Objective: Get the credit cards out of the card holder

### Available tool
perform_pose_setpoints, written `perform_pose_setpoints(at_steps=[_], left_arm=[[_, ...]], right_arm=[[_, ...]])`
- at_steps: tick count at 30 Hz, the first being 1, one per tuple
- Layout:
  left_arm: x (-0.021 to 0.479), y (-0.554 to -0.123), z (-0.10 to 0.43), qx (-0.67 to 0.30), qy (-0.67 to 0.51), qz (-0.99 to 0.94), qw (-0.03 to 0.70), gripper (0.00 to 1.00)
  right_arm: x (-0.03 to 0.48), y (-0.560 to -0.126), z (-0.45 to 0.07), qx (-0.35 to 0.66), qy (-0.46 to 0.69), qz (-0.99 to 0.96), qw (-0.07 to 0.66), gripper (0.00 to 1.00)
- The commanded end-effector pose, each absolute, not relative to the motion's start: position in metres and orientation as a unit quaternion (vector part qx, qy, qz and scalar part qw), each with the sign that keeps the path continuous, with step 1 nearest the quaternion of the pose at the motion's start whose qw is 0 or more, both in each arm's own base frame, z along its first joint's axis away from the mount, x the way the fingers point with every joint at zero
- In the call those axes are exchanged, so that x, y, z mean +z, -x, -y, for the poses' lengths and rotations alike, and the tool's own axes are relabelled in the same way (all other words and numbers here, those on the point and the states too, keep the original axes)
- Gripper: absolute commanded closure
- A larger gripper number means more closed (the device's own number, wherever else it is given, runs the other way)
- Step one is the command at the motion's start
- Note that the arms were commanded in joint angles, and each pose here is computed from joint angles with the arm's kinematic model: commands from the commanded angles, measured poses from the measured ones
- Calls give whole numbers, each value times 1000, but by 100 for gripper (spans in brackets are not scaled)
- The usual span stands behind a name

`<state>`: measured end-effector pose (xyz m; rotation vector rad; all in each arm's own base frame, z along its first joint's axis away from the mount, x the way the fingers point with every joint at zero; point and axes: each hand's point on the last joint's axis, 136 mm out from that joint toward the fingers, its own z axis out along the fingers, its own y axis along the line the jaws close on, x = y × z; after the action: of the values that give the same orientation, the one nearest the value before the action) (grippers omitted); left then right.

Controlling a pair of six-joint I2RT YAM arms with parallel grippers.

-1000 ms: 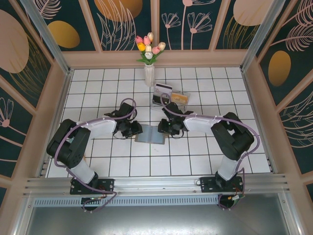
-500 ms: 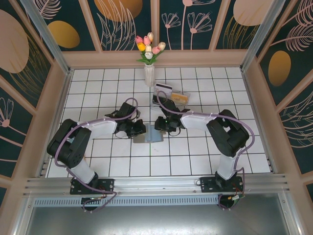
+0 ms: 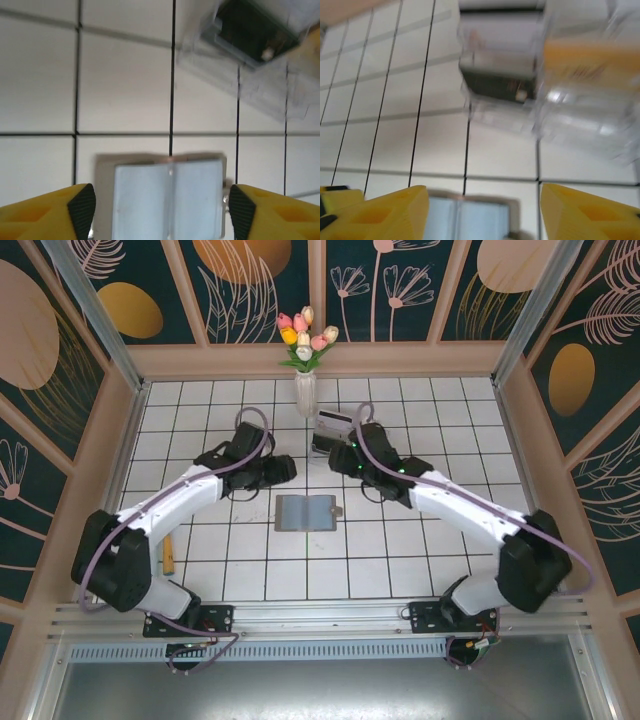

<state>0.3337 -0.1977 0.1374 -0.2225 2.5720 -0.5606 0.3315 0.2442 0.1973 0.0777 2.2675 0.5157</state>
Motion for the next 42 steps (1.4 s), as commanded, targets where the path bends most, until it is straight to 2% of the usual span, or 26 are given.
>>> perform_pose_setpoints(at_steps=[1, 2, 4, 6, 13, 19, 24, 28, 32, 36, 42], left_arm=[[162, -351, 144, -109, 118, -936, 313, 15], [172, -358, 133, -97, 129, -929, 334, 11], [191, -370, 110, -65, 147, -914, 373, 3], [209, -378, 89, -31, 164, -896, 411, 2], [235, -376, 20, 90, 213, -820, 524, 1], [219, -360, -23, 179, 229, -777, 559, 1], [214, -351, -34, 168, 239, -737, 609, 1], [204, -340, -45, 166, 234, -702, 652, 1], [181, -335, -58, 169, 227, -708, 648, 1], [172, -337, -59, 164, 204, -714, 649, 1], [168, -349, -42, 101, 155, -711, 678, 1]], right_arm=[[235, -346, -187, 101, -69, -855, 503, 32], [248, -347, -175, 88, -77, -841, 528, 27], [264, -348, -155, 71, -85, -818, 564, 11], [273, -349, -138, 62, -91, -803, 586, 1], [254, -352, -40, -35, -181, -768, 614, 1], [210, -341, 11, -71, -217, -741, 632, 1], [170, -328, 44, -96, -244, -731, 630, 1], [149, -330, 50, -107, -224, -733, 634, 1], [133, -345, 37, -102, -171, -755, 625, 1], [140, -356, 23, -77, -126, -748, 648, 1], [143, -370, 15, -46, -82, -743, 663, 1]])
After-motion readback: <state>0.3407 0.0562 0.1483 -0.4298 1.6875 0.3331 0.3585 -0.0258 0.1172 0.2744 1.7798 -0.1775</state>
